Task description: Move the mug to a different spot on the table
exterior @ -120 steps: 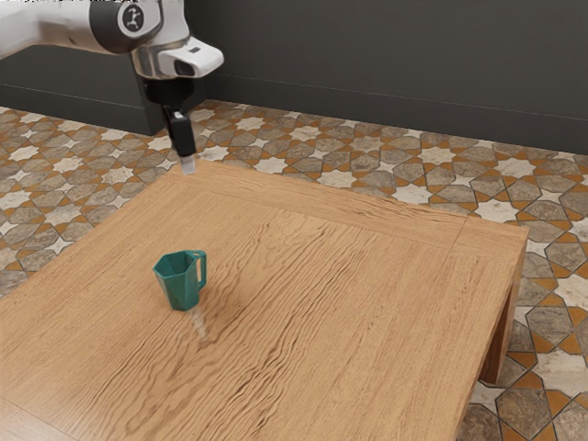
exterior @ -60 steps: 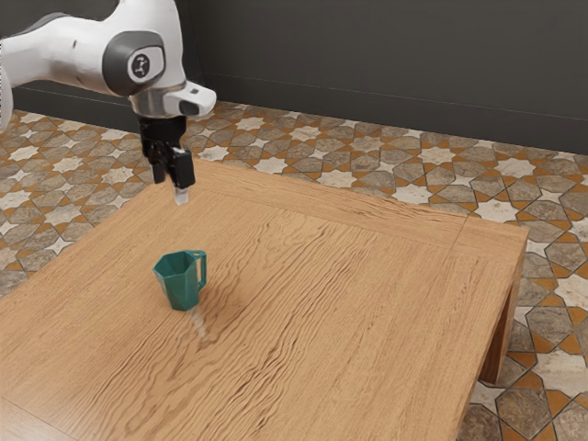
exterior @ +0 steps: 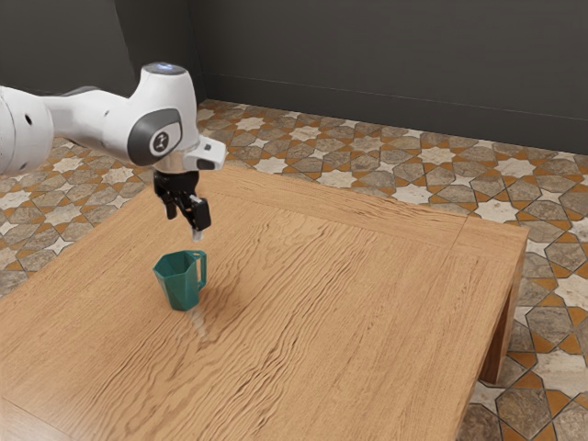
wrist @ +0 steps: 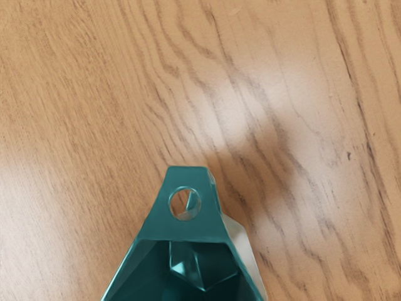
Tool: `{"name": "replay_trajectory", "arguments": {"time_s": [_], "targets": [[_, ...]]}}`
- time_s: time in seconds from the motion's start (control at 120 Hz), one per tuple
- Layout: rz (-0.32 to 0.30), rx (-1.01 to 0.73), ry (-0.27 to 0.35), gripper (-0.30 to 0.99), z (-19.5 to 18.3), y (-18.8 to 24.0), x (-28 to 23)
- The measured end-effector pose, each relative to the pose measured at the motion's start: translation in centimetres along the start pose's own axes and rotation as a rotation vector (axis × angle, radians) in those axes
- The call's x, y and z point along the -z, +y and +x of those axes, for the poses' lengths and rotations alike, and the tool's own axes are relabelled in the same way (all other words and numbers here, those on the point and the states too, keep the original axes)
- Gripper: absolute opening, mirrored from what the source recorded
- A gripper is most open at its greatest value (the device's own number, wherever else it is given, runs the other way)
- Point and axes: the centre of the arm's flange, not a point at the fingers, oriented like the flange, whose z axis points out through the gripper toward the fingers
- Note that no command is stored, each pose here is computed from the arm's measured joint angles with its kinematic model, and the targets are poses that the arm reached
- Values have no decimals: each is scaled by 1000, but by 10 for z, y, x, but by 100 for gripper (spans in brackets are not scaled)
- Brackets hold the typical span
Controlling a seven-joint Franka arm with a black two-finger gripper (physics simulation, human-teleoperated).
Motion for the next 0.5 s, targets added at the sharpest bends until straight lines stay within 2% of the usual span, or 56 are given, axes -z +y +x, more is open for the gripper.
{"name": "replay_trajectory", "arguments": {"time_s": [0.1, 0.308, 0.5], "targets": [[6, 8, 4, 68, 4, -6, -17], [-5, 13, 43, 49, 14, -7, -36], [-21, 7, 34, 48, 21, -4, -63]]}}
